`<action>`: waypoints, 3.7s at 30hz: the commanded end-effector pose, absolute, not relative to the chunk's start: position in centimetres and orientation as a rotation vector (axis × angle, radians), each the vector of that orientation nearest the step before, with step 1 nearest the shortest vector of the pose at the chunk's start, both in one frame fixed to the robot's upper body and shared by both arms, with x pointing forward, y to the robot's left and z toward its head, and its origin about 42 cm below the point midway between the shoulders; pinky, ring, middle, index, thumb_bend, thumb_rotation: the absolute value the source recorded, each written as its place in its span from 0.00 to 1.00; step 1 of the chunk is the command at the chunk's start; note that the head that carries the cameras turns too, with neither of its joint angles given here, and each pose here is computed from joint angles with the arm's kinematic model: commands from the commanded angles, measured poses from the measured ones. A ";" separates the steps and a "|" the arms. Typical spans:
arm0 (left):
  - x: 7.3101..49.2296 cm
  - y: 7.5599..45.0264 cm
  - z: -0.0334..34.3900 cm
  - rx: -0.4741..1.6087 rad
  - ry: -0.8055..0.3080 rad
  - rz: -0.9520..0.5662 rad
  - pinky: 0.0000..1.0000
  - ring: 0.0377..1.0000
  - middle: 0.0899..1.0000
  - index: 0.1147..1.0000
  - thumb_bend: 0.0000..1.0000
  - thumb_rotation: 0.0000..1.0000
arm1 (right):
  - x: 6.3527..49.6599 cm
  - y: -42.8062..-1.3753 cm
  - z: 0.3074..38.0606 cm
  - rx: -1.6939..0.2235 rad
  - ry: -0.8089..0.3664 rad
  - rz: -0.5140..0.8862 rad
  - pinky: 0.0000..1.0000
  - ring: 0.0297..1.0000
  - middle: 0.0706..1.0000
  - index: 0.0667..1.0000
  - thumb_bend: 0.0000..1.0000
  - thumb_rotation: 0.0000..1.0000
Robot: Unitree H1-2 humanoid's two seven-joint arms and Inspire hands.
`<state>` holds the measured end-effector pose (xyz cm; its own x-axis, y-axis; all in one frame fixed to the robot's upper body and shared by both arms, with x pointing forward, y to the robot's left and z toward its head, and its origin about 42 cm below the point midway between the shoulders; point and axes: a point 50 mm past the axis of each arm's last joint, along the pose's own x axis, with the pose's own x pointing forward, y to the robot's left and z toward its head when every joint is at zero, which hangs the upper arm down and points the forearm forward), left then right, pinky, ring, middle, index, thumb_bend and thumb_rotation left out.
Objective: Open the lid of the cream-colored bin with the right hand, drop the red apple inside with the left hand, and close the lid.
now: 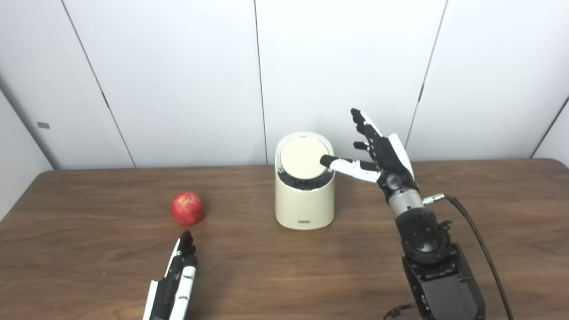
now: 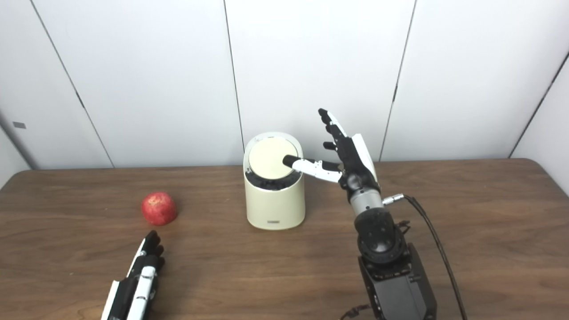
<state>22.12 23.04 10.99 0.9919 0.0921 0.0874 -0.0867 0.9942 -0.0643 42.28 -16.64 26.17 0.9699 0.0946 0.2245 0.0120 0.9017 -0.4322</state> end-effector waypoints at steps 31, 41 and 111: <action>21.4 21.2 11.1 -0.080 -0.104 0.105 1.00 1.00 1.00 1.00 0.35 0.87 | 48.2 -13.6 29.5 -0.776 -0.375 0.095 0.82 0.90 0.91 0.92 0.93 0.26; 21.5 21.1 11.0 -0.071 -0.104 0.112 1.00 1.00 1.00 1.00 0.34 0.88 | 48.4 -13.9 28.8 -0.823 -0.381 0.114 0.83 0.90 0.91 0.91 0.94 0.23; 22.1 22.9 11.2 -0.085 -0.112 0.108 1.00 0.99 0.99 1.00 0.44 1.00 | 29.3 -25.2 15.9 0.059 -0.109 0.058 1.00 1.00 1.00 0.98 0.56 1.00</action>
